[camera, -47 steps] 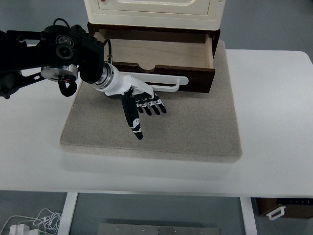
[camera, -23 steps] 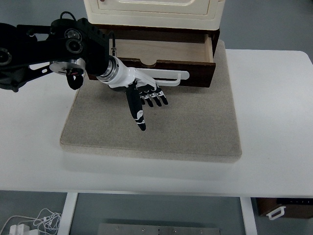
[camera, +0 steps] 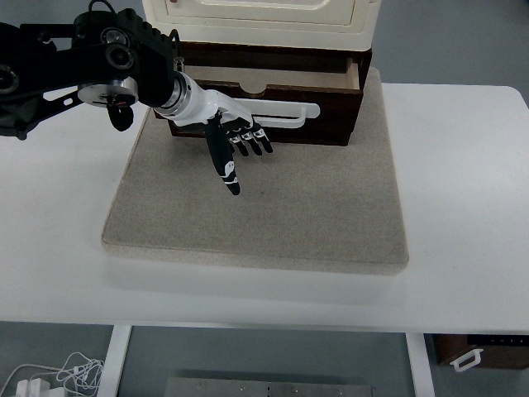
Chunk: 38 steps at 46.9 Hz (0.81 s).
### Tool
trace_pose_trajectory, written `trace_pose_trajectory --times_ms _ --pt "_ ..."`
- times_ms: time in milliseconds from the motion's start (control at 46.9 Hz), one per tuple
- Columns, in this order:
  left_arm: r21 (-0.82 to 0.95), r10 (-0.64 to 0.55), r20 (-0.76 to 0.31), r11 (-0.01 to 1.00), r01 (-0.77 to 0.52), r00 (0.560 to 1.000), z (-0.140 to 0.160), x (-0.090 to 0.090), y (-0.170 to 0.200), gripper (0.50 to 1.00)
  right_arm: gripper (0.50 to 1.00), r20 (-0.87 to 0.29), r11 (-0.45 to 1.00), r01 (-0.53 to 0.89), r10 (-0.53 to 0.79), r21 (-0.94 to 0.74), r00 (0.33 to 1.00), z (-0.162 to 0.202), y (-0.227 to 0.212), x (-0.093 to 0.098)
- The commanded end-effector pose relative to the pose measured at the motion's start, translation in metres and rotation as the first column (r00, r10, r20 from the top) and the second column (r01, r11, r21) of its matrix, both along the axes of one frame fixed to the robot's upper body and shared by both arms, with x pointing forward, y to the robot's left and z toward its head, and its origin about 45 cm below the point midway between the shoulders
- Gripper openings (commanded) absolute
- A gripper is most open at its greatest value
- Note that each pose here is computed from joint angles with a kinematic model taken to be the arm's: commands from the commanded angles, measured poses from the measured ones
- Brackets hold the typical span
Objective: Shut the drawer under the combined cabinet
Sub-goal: 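Push the drawer front with the left hand toward the cabinet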
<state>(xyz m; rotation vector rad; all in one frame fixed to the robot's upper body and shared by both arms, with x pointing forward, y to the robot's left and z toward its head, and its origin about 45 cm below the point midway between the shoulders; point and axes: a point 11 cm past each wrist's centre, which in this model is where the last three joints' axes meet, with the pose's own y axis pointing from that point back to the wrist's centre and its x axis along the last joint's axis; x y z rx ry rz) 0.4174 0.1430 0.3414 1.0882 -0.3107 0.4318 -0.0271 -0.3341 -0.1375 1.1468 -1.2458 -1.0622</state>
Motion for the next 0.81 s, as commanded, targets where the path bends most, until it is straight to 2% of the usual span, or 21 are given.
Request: trace_pose_trajectory --times_ms 0,789 --pt "-0.001 0.011 0.003 1.0 -0.011 1.0 0.0 0.003 0.001 0.996 0.952 0.0 1.0 0.0 0.0 0.0 1.0 0.0 0.0 0.0" --pt "-0.022 0.111 0.078 0.994 -0.11 0.991 0.016 0.033 0.024 0.996 0.952 0.0 1.0 0.0 0.0 0.0 1.0 0.0 0.0 0.0"
